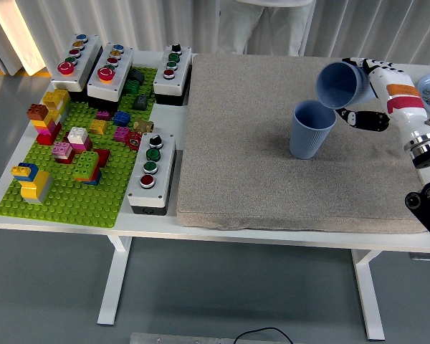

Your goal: Pick cup pour cup place

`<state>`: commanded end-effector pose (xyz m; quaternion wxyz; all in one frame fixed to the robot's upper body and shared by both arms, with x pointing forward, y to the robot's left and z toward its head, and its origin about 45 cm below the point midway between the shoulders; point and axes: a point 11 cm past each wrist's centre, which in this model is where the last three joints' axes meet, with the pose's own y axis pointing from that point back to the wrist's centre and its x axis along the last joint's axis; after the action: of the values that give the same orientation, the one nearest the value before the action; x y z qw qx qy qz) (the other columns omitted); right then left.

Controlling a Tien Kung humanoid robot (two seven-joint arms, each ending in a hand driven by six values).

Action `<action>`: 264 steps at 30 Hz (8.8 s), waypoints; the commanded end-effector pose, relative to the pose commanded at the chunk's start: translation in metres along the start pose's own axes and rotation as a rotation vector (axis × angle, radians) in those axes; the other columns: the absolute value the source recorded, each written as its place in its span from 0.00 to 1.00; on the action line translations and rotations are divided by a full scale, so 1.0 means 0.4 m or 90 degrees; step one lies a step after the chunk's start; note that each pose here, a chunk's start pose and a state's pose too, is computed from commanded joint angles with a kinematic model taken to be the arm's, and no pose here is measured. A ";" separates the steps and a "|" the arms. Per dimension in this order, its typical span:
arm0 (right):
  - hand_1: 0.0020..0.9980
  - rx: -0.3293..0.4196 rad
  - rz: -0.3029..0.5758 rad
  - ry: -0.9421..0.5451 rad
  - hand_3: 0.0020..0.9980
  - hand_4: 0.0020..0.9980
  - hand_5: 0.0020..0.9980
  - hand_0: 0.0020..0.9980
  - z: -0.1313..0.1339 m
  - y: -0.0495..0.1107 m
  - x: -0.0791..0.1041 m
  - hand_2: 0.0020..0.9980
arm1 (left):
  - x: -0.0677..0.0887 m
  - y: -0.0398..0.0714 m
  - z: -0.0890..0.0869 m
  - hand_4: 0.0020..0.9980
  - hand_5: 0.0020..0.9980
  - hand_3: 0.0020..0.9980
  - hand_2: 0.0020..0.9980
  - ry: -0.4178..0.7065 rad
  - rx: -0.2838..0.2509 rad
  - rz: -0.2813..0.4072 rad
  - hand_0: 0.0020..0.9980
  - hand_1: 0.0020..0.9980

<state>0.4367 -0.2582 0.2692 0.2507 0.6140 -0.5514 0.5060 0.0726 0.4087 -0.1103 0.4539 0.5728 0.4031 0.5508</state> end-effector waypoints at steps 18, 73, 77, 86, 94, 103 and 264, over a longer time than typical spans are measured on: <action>0.77 0.025 -0.001 0.033 0.72 0.75 0.26 0.88 -0.005 -0.003 0.006 0.67 | 0.003 -0.001 -0.007 0.55 0.93 0.64 0.85 -0.001 0.003 0.001 0.75 0.79; 0.77 0.054 0.011 0.065 0.72 0.74 0.23 0.90 -0.016 -0.013 0.011 0.69 | 0.008 0.001 0.008 0.55 0.93 0.64 0.85 -0.003 -0.003 0.004 0.75 0.79; 0.77 0.056 0.009 0.067 0.72 0.74 0.23 0.90 -0.018 -0.014 0.011 0.69 | 0.008 0.001 0.006 0.55 0.93 0.64 0.85 -0.002 -0.002 0.004 0.75 0.79; 0.77 0.063 0.004 0.082 0.72 0.74 0.22 0.90 -0.023 -0.015 0.008 0.69 | 0.009 0.001 0.003 0.55 0.93 0.64 0.85 -0.002 -0.002 0.005 0.75 0.79; 0.78 0.063 0.006 0.088 0.72 0.74 0.22 0.90 -0.018 -0.015 0.012 0.69 | 0.009 0.001 0.007 0.55 0.93 0.64 0.85 -0.002 -0.004 0.005 0.75 0.79; 0.78 0.068 0.009 0.093 0.73 0.74 0.22 0.91 -0.020 -0.016 0.015 0.69 | 0.010 0.002 0.010 0.55 0.93 0.64 0.85 -0.002 -0.005 0.005 0.75 0.79; 0.78 -0.355 -0.102 -0.939 0.69 0.72 0.11 0.86 0.161 0.054 -0.071 0.70 | 0.000 0.000 -0.003 0.55 0.93 0.64 0.85 -0.010 0.002 -0.001 0.75 0.80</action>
<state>0.4424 -0.3075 0.2149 0.0004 0.7433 -0.6360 -0.2076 0.0715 0.4086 -0.1105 0.4566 0.5774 0.4007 0.5454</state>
